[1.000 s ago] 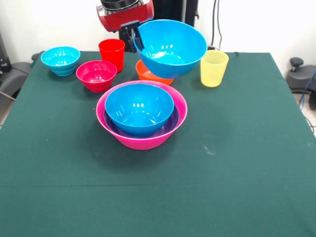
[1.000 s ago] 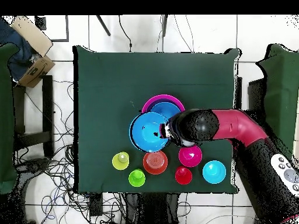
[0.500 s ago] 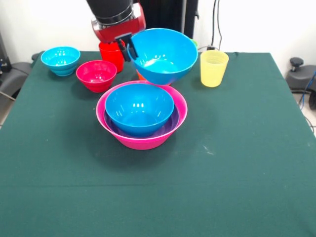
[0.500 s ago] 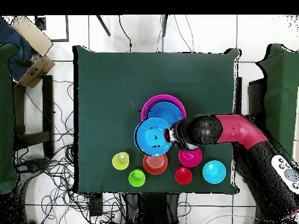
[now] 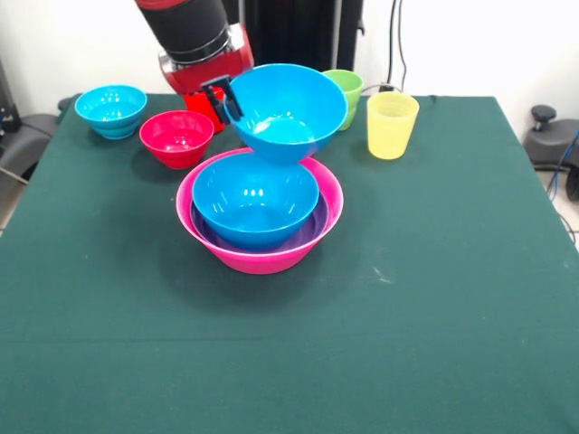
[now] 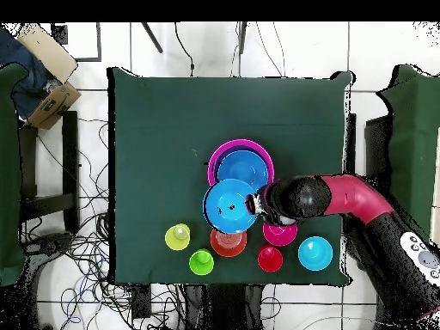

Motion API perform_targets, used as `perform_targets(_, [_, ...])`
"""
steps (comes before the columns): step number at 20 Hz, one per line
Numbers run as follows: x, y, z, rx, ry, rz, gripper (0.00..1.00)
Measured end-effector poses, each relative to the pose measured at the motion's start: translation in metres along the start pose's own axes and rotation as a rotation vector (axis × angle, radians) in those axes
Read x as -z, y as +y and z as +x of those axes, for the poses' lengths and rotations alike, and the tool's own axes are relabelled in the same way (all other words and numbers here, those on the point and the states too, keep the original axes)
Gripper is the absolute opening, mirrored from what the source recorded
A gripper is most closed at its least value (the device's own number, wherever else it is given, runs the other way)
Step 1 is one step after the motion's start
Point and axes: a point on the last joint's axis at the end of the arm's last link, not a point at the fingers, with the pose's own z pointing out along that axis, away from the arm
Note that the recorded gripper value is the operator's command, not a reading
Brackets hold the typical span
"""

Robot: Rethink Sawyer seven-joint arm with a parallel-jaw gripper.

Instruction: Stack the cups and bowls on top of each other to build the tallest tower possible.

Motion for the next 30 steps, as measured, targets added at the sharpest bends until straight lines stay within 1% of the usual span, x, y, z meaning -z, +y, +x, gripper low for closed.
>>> perform_targets(4, [-0.004, 0.003, -0.001, 0.021, -0.003, 0.001, 0.0])
perform_targets(7, [-0.004, 0.007, -0.006, 0.033, -0.02, -0.008, 0.0])
perform_targets(8, [-0.002, 0.008, -0.01, 0.04, -0.045, -0.018, 0.0])
perform_targets(10, [-0.001, 0.006, -0.015, 0.046, -0.085, -0.024, 0.0])
perform_targets(12, [-0.001, 0.004, -0.018, 0.048, -0.116, -0.028, 0.0])
perform_targets(15, [0.002, -0.005, -0.024, 0.048, -0.199, -0.036, 0.0])
perform_targets(17, [0.003, -0.008, -0.026, 0.042, -0.231, -0.045, 0.0])
perform_targets(19, [0.003, -0.01, -0.028, 0.038, -0.245, -0.054, 0.0])
perform_targets(23, [-0.001, -0.009, -0.037, 0.036, -0.254, -0.065, 0.0])
perform_targets(27, [-0.004, -0.007, -0.053, 0.048, -0.27, -0.07, 0.0])
perform_targets(28, [-0.005, -0.007, -0.059, 0.057, -0.278, -0.071, 0.0])
perform_targets(30, [-0.006, -0.006, -0.064, 0.066, -0.283, -0.07, 0.0])
